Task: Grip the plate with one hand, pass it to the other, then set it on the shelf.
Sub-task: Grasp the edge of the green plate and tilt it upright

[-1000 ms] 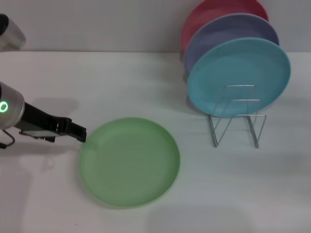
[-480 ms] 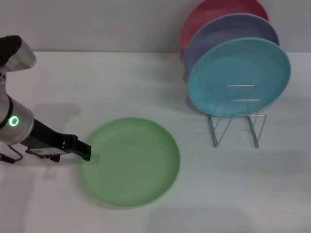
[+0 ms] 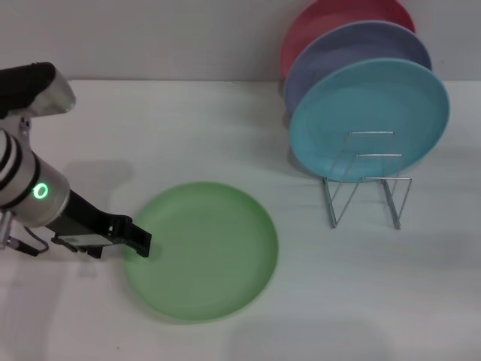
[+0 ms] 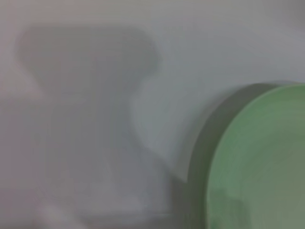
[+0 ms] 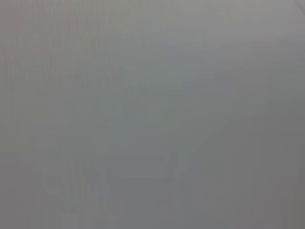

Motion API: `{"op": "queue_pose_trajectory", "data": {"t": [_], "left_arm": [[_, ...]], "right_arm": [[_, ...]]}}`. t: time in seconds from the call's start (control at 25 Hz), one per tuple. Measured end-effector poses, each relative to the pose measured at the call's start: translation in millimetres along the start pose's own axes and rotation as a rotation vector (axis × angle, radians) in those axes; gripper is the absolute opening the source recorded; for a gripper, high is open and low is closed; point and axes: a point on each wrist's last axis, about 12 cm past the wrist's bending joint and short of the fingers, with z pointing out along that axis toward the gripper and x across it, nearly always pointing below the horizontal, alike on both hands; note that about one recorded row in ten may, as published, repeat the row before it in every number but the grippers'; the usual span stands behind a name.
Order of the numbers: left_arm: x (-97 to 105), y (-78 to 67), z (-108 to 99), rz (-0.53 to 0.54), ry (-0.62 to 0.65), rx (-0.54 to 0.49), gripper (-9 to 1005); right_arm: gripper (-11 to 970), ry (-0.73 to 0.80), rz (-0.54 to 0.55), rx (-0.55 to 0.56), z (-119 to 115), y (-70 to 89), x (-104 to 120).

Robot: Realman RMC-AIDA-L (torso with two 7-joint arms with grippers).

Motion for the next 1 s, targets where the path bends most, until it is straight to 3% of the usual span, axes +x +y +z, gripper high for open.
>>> {"op": "queue_pose_trajectory", "data": {"t": [1.0], "left_arm": [[-3.7,-10.1,11.1,0.026,0.001,-0.016,804]], "right_arm": [[701,-0.01,-0.015,0.001,0.3,-4.4,-3.1]]}}
